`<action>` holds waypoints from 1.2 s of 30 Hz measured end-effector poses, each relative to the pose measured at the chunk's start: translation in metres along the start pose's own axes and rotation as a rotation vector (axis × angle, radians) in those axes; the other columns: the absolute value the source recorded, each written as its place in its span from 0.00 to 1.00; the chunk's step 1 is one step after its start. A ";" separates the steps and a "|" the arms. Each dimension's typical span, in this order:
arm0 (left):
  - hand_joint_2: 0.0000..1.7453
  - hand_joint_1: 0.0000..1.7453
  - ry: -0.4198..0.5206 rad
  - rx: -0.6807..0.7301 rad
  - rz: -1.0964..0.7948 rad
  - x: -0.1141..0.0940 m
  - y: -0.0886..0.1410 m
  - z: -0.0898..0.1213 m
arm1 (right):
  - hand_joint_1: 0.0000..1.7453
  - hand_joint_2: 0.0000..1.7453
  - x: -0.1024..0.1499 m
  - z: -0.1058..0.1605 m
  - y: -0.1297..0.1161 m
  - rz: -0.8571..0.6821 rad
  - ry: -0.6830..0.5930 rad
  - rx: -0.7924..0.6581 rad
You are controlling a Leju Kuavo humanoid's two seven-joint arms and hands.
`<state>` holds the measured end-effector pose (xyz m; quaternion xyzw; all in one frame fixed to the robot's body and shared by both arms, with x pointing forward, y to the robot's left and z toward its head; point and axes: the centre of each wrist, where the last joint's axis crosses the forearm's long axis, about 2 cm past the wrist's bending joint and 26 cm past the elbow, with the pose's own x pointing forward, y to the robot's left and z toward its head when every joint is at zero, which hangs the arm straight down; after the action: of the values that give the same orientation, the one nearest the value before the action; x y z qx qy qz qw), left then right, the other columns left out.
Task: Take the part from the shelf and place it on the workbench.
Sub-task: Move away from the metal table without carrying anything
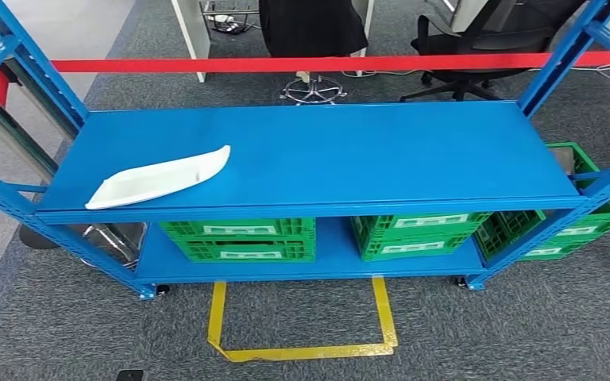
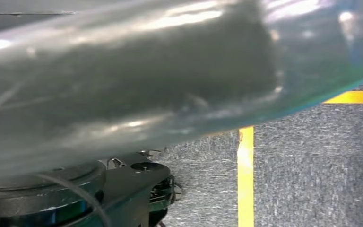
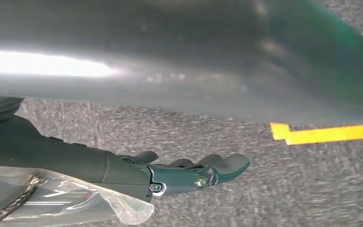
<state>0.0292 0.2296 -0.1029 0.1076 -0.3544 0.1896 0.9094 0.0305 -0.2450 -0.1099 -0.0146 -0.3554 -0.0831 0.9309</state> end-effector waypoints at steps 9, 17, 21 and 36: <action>0.00 0.00 0.003 0.006 -0.003 -0.002 0.002 0.001 | 0.00 0.00 -0.002 0.002 0.001 -0.001 0.004 0.000; 0.25 0.00 0.008 0.018 0.007 0.000 0.002 0.000 | 0.00 0.25 0.000 0.001 0.003 -0.017 0.017 -0.020; 0.00 0.00 0.018 0.000 0.002 0.005 0.002 -0.005 | 0.00 0.00 0.001 0.000 0.001 -0.020 0.039 -0.030; 0.00 0.00 0.084 -0.059 -0.060 0.014 0.020 -0.017 | 0.00 0.00 -0.002 0.002 -0.018 0.016 0.148 -0.031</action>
<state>0.0399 0.2570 -0.1044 0.0835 -0.3177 0.1560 0.9316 0.0250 -0.2619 -0.1107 -0.0256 -0.2841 -0.0821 0.9549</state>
